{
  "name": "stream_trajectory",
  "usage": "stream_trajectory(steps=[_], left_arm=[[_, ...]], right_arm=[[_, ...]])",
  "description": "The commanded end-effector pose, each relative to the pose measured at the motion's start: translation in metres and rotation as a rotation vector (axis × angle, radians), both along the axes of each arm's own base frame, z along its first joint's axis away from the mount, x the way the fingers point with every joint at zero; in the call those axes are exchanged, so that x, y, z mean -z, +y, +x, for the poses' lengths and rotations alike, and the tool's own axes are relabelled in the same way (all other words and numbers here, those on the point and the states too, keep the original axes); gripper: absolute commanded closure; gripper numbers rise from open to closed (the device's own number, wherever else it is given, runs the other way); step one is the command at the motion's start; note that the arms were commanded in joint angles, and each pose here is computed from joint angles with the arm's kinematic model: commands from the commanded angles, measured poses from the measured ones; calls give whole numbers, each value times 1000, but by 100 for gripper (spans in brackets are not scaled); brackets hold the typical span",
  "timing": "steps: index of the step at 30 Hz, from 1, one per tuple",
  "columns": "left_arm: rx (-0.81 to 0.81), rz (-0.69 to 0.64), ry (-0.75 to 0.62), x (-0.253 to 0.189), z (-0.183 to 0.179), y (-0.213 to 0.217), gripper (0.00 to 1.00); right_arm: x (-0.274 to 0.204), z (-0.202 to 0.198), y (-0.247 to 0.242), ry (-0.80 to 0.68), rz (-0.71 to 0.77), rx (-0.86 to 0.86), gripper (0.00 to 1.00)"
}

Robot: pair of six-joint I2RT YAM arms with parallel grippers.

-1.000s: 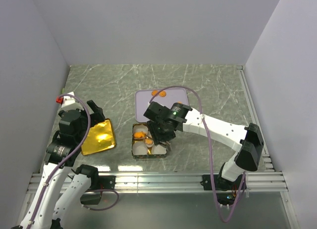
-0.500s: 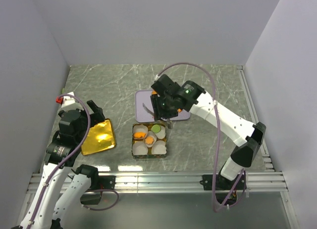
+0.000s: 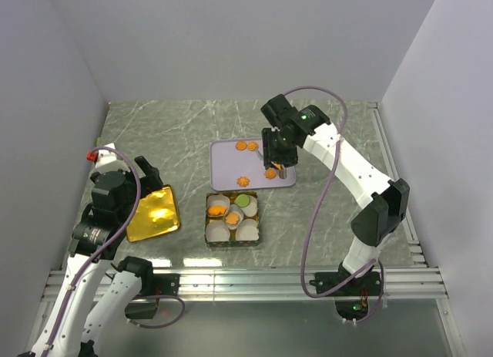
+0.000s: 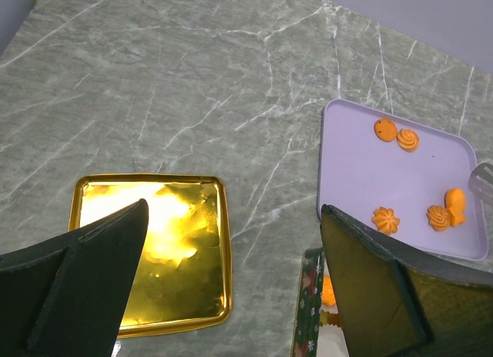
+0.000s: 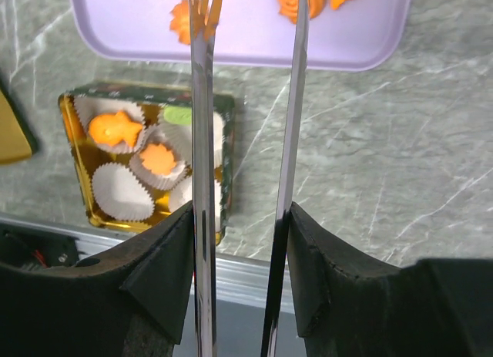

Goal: Pack the cookies

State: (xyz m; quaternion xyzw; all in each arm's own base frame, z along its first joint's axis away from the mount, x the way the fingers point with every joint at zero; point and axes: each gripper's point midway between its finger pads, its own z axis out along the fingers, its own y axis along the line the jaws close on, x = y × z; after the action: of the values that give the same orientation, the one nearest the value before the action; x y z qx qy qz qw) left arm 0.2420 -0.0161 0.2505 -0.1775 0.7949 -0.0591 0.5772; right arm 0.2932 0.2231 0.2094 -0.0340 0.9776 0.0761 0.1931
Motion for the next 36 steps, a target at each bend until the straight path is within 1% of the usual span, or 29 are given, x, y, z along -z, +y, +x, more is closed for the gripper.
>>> stream_trajectory(steps=[1,17,36], left_arm=[[-11,3,-14,-4,4,1,1],[-20,8,-4,-2,5,3,1],[-28,11,8,1,7,4,1]], right_arm=[[6,9,-12,3,-14,19,46],[31,41,-27,65,-60,73,46],[59,53,-30,121,-68,89,46]])
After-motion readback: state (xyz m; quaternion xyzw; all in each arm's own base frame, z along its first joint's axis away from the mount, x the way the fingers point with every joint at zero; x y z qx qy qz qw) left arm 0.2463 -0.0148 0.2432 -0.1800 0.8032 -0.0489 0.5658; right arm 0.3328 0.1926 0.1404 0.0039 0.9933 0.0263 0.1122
